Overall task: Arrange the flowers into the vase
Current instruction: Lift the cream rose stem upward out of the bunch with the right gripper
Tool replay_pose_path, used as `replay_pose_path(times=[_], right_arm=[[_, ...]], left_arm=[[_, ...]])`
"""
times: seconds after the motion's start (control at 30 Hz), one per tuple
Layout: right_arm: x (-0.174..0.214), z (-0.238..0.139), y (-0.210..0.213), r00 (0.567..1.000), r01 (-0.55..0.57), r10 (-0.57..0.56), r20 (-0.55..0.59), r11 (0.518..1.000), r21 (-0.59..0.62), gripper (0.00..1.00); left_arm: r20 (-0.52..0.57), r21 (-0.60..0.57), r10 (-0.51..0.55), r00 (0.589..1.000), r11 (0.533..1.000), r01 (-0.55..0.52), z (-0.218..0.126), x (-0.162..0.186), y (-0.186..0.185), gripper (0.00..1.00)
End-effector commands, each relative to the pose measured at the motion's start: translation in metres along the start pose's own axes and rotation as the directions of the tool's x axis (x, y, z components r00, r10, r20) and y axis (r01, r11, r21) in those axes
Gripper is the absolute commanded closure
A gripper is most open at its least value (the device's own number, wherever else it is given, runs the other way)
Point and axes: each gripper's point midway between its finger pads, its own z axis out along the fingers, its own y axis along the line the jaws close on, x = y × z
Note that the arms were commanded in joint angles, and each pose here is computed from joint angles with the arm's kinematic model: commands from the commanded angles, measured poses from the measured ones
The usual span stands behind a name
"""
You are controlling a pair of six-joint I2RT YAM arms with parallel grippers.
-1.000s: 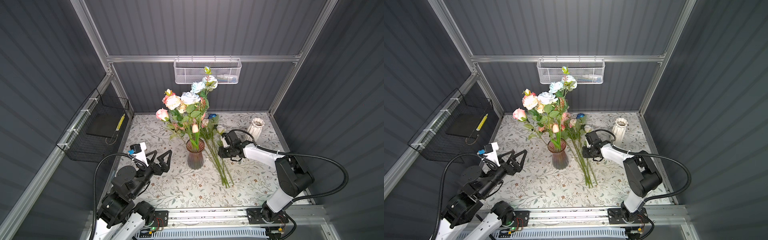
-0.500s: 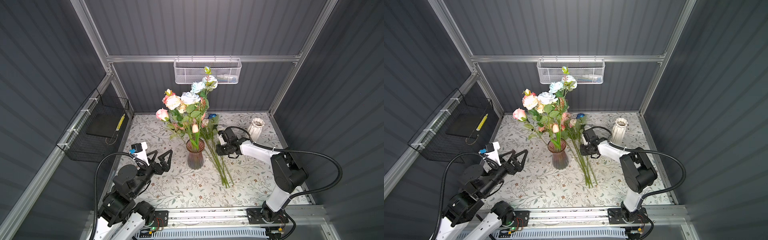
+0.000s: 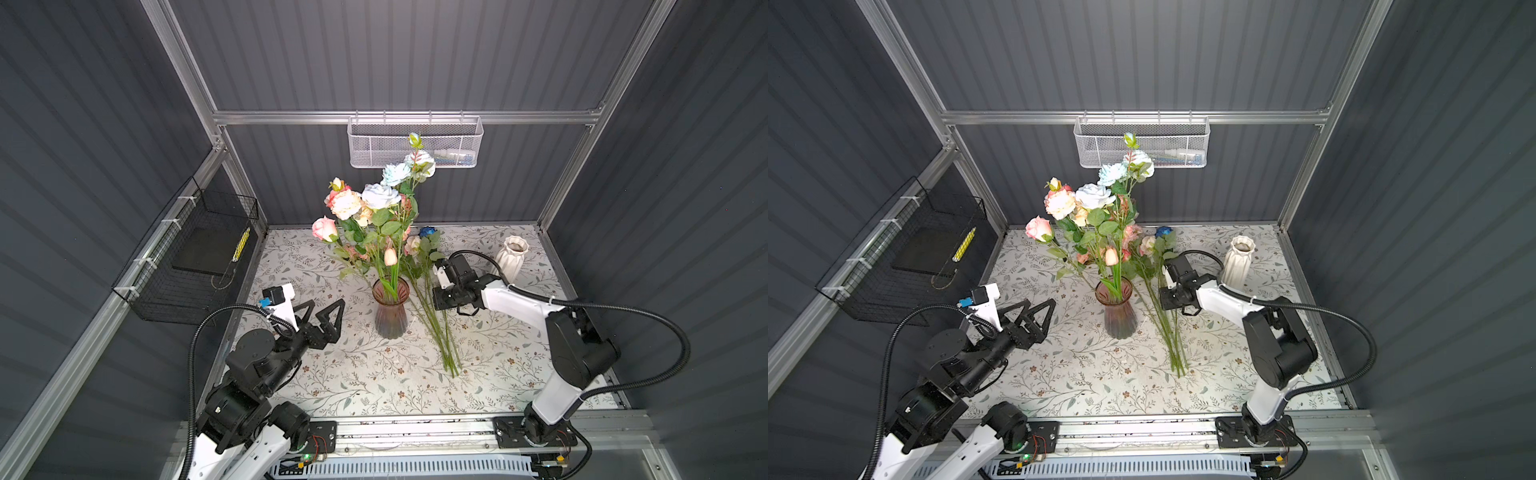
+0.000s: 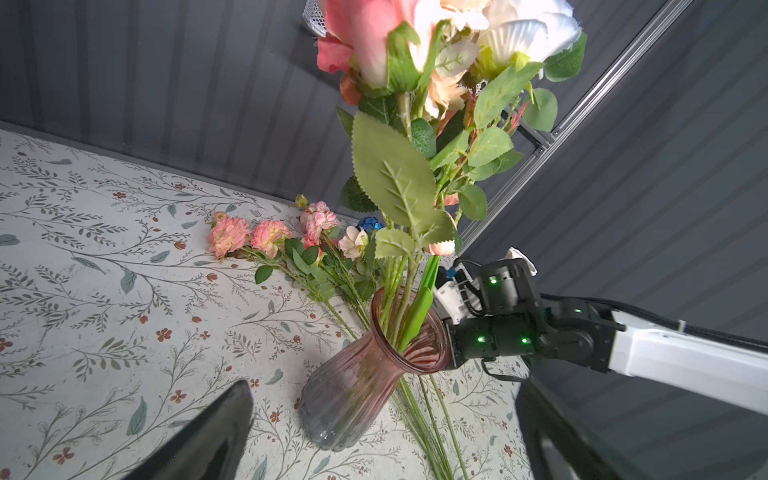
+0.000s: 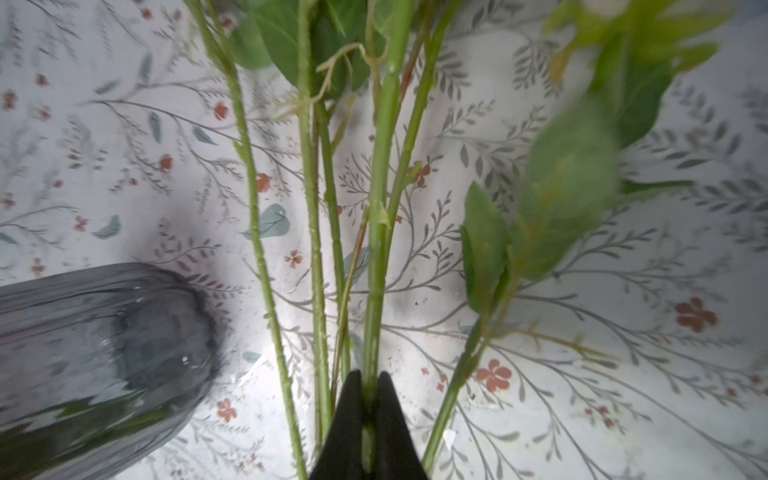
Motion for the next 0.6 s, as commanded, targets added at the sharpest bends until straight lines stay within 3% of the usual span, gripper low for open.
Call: replay_pose_path(times=[0.0,0.17,0.33,0.57], right_arm=[[-0.014,-0.031,0.012,0.994,-0.003,0.007,0.105,0.999,-0.043,1.0],[-0.015,-0.078,0.022,0.971,-0.051,0.074,0.225,0.993,-0.105,1.0],[-0.017,-0.133,0.03,0.927,-0.057,0.082,0.366,0.995,-0.08,1.0],[-0.036,-0.236,0.043,0.79,-0.01,0.036,0.612,0.999,-0.046,1.0]], left_arm=[[0.011,-0.002,0.015,1.0,1.0,-0.015,-0.002,-0.005,-0.001,0.0],[0.018,0.005,0.014,1.0,1.0,-0.014,-0.003,-0.008,-0.004,0.0],[0.025,0.012,0.012,1.0,1.0,-0.012,-0.003,-0.012,-0.006,0.0],[0.043,0.013,0.017,0.999,1.0,-0.018,-0.007,-0.02,-0.009,0.0]])
